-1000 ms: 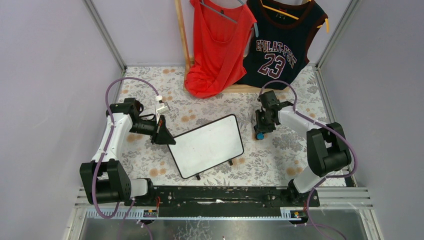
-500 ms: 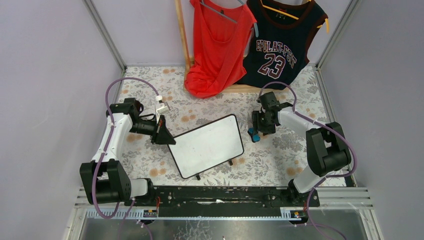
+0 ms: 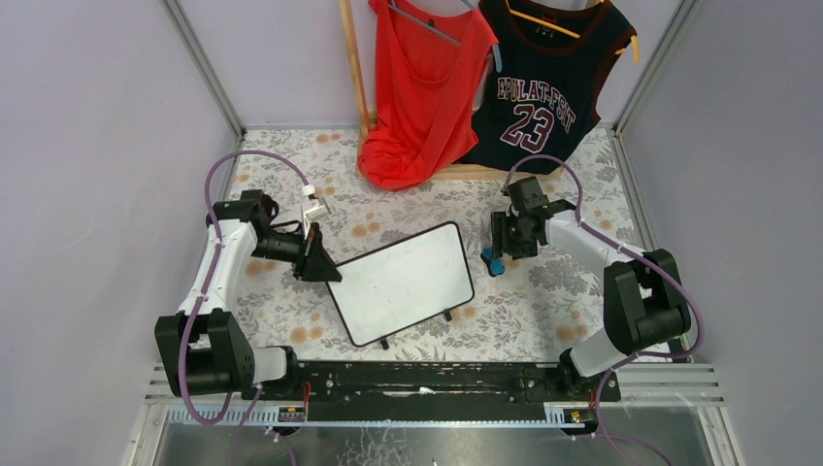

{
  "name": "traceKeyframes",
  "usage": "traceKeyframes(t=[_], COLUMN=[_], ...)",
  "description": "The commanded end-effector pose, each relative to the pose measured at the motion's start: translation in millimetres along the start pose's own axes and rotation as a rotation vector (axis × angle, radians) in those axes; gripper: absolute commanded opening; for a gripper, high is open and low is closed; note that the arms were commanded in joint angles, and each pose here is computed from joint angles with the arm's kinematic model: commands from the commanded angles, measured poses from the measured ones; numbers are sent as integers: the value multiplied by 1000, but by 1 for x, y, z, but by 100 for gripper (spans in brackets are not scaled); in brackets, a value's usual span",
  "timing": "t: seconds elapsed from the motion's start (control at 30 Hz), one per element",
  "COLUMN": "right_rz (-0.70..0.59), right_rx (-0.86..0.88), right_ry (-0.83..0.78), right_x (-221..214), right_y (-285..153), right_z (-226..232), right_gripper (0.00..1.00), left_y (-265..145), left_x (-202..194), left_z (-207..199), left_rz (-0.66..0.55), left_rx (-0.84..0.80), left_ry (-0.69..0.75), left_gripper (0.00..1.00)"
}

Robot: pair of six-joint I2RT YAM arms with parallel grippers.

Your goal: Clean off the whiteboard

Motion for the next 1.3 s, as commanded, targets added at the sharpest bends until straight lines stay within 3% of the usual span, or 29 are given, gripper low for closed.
traceKeyframes(t=[0.0, 0.33, 0.6, 0.7, 0.93, 1.07, 1.27], right_rz=[-19, -11, -32, -58, -94, -128, -201], right_rx=[2, 2, 6, 7, 0, 2, -25], right_ry=[-9, -7, -13, -14, -8, 2, 16], right_x=[7, 2, 6, 9, 13, 15, 22], right_y=[-10, -8, -13, -17, -23, -27, -38], right_z=[1, -1, 1, 1, -1, -1, -7], right_gripper=[60, 60, 60, 60, 60, 60, 59], left_y=[1, -5, -21, -35, -101, -133, -153], left_x=[3, 21, 58, 80, 120, 116, 75], left_z=[-1, 0, 25, 52, 130, 156, 170], left_rz=[-13, -27, -95, -137, -312, -435, -623], left_rx=[-5, -30, 87, 250, 896, 1160, 1420], left_ry=[25, 26, -22, -46, -104, -125, -99], left_gripper=[24, 41, 42, 43, 52, 68, 68])
Point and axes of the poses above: each gripper's point midway between its finger pads, its own y axis out along the fingers, its own z axis along the line the jaws close on, x = y × z, the point moved 1 cm from there along -y, back along the fingers, and after that the axes turned 8 degrees about y, right-handed, at the moved point
